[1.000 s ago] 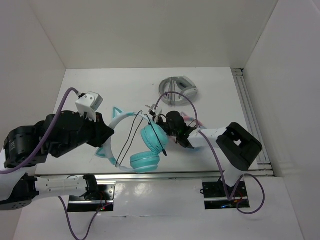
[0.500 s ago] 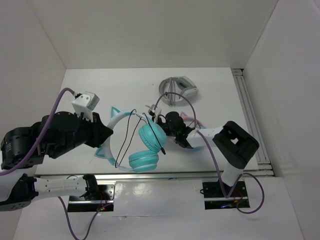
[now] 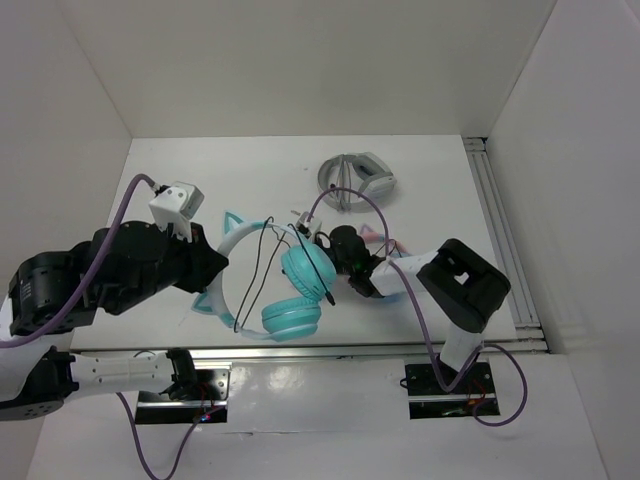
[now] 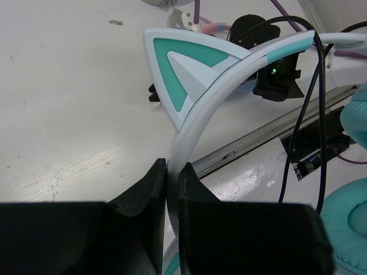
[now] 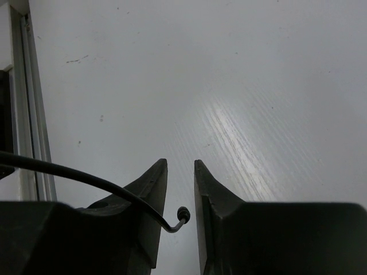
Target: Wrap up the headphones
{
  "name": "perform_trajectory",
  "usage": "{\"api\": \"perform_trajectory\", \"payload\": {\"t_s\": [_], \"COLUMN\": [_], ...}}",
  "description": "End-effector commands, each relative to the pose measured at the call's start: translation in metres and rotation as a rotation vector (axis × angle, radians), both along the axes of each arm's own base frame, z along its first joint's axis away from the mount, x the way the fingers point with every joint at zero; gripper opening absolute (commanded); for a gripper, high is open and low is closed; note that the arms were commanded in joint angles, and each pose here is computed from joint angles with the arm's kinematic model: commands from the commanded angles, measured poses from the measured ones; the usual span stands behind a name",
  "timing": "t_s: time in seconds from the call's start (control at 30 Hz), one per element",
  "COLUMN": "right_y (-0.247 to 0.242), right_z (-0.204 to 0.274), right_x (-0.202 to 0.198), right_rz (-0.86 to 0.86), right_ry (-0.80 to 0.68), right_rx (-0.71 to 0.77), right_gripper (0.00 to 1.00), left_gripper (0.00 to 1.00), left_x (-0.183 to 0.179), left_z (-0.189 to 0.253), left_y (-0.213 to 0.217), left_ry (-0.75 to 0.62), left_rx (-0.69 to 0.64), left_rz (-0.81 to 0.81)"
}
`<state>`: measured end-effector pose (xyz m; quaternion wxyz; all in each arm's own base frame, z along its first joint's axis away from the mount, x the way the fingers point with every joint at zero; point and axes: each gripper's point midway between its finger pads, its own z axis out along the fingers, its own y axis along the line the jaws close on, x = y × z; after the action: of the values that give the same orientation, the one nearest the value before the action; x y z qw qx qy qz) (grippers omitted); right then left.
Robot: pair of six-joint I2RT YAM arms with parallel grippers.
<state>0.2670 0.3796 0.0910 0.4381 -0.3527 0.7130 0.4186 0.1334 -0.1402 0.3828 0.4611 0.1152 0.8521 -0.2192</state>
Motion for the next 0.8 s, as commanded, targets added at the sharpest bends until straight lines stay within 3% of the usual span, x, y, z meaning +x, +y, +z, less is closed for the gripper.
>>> {"api": "perform_trajectory", "payload": {"t_s": [0.0, 0.77], "right_y": [0.006, 0.006], "right_z": [0.001, -0.019], "right_x": [-0.003, -0.018], "right_rz": [0.021, 0.037], "right_ry": [-0.013, 0.029], "right_rx": [0.036, 0.002], "right_gripper": [0.34, 0.34], "left_gripper": [0.00, 0.00], "left_x": [0.005, 0.006], "left_z": [0.028, 0.035], "left_y": [-0.011, 0.008], "left_ry": [-0.033, -0.059], "left_rx": [-0.150, -0.154], "left_rz": [0.029, 0.083]}}
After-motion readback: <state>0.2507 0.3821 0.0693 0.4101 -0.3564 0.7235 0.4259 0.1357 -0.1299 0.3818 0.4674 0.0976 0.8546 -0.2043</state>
